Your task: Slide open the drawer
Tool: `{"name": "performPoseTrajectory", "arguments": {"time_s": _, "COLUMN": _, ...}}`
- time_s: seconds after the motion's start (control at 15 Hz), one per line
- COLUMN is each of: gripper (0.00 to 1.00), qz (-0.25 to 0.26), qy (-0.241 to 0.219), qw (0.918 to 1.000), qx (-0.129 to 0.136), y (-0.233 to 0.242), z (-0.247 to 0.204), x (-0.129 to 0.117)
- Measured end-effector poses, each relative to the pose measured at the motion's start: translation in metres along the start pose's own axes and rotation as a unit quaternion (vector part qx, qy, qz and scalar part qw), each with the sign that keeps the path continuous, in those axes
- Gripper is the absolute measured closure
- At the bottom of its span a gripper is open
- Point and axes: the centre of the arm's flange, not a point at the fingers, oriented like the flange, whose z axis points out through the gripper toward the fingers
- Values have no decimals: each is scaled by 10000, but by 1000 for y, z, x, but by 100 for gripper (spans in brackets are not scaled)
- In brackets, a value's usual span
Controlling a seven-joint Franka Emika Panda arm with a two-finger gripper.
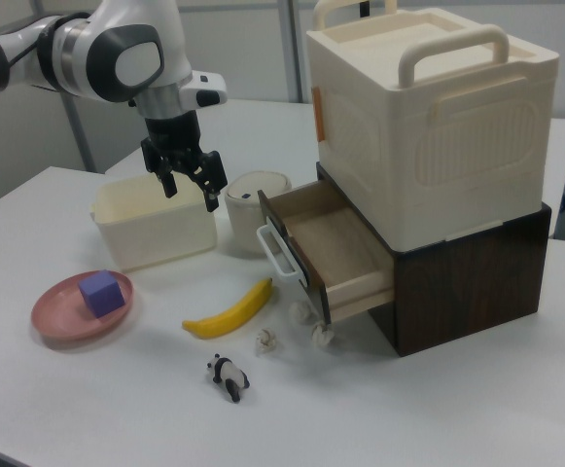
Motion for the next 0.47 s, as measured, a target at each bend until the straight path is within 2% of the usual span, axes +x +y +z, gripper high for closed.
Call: {"name": "performPoseTrajectory", "arguments": {"time_s": 0.47, "gripper": 0, "qz": -34, "qy": -4, "qw": 10000, "qx": 4, "y": -4, "z": 0, "x": 0}}
